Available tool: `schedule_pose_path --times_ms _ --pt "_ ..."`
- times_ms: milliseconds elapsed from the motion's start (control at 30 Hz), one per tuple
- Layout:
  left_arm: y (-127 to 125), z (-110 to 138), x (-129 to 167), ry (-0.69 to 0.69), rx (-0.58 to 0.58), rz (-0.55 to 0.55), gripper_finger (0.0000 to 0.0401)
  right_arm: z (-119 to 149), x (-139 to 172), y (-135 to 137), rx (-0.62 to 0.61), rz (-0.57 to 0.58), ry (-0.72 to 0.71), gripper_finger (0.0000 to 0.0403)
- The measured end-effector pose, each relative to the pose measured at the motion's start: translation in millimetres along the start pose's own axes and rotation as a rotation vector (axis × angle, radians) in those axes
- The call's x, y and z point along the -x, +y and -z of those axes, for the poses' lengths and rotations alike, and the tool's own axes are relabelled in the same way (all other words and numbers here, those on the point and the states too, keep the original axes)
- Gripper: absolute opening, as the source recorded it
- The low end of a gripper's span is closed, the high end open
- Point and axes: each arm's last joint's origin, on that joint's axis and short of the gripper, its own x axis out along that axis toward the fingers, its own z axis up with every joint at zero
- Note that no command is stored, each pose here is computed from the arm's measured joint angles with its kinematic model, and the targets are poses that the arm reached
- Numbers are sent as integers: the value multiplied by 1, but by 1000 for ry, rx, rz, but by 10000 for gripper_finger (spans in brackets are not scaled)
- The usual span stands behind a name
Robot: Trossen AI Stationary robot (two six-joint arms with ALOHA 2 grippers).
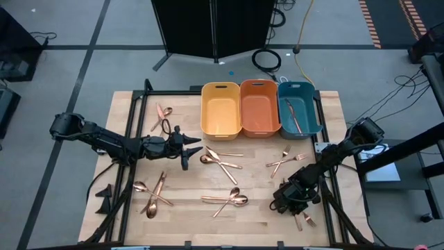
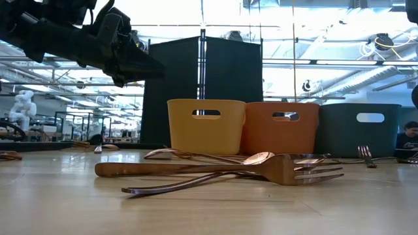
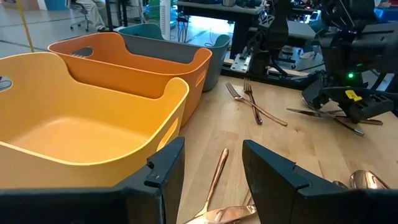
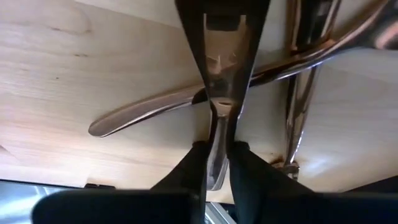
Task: Sort silverware
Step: Put the copper knife into the blue bin
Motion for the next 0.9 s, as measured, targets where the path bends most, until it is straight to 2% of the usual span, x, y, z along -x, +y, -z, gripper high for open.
schedule_pose_path --times_ms 900 --pt "0 0 0 1 -1 0 157 9 6 7 62 -34 4 43"
